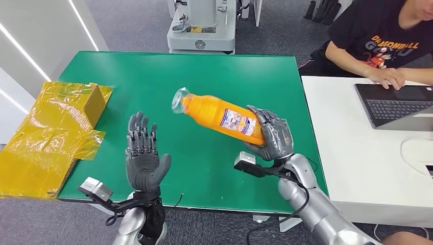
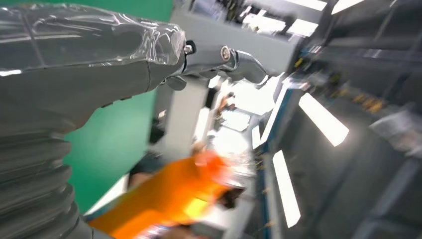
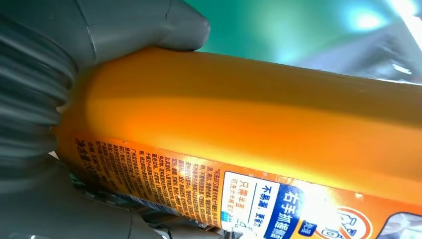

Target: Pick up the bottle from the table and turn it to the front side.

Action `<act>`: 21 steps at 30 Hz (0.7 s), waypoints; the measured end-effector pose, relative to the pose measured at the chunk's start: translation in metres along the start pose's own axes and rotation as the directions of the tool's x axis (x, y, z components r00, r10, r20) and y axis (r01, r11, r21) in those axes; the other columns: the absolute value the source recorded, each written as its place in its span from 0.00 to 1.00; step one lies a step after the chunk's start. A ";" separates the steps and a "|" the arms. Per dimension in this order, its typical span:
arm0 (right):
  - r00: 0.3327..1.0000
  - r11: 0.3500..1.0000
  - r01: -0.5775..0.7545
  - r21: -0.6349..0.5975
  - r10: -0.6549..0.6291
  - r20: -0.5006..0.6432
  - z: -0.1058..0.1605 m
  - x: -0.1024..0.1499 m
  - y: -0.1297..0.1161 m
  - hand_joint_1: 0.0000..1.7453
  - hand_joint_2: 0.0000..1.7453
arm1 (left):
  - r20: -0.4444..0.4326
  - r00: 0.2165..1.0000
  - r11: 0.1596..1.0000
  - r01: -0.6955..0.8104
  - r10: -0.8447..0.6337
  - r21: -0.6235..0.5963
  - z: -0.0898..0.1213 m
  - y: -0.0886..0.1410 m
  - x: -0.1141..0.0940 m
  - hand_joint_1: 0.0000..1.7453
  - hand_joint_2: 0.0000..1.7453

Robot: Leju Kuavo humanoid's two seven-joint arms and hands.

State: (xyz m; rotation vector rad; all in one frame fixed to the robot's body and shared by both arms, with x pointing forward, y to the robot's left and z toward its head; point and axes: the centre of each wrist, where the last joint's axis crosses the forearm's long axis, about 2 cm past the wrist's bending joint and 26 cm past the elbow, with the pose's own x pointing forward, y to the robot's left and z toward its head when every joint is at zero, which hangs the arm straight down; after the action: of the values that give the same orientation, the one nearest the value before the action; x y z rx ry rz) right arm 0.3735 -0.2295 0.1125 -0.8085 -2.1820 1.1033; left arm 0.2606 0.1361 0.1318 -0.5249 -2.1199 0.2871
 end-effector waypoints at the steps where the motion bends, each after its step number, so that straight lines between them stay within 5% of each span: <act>1: 1.000 0.999 0.018 -0.038 -0.018 0.014 0.002 0.006 0.002 1.00 1.00 | -0.017 1.000 1.000 0.007 -0.007 -0.015 0.000 -0.001 -0.003 0.00 1.00; 10: 0.988 0.968 0.141 -0.206 -0.150 -0.027 0.013 0.036 0.009 1.00 1.00 | -0.178 0.984 0.992 -0.032 0.009 -0.125 -0.003 -0.007 -0.021 0.00 1.00; 17: 0.978 0.958 0.200 -0.203 -0.208 -0.019 0.007 0.047 0.014 1.00 1.00 | -0.214 0.977 0.983 -0.044 0.005 -0.178 -0.008 -0.009 -0.026 0.00 1.00; 21: 0.953 0.951 0.297 -0.081 -0.301 -0.041 0.000 0.058 0.026 1.00 1.00 | -0.211 0.977 0.976 -0.047 0.002 -0.212 -0.015 -0.012 -0.027 0.00 1.00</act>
State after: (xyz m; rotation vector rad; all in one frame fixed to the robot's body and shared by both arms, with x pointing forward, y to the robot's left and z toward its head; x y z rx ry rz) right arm 0.3420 -0.1749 0.1029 -0.5077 -2.2210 0.8443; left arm 0.2831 0.1125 0.1249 -0.6784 -1.9493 0.0115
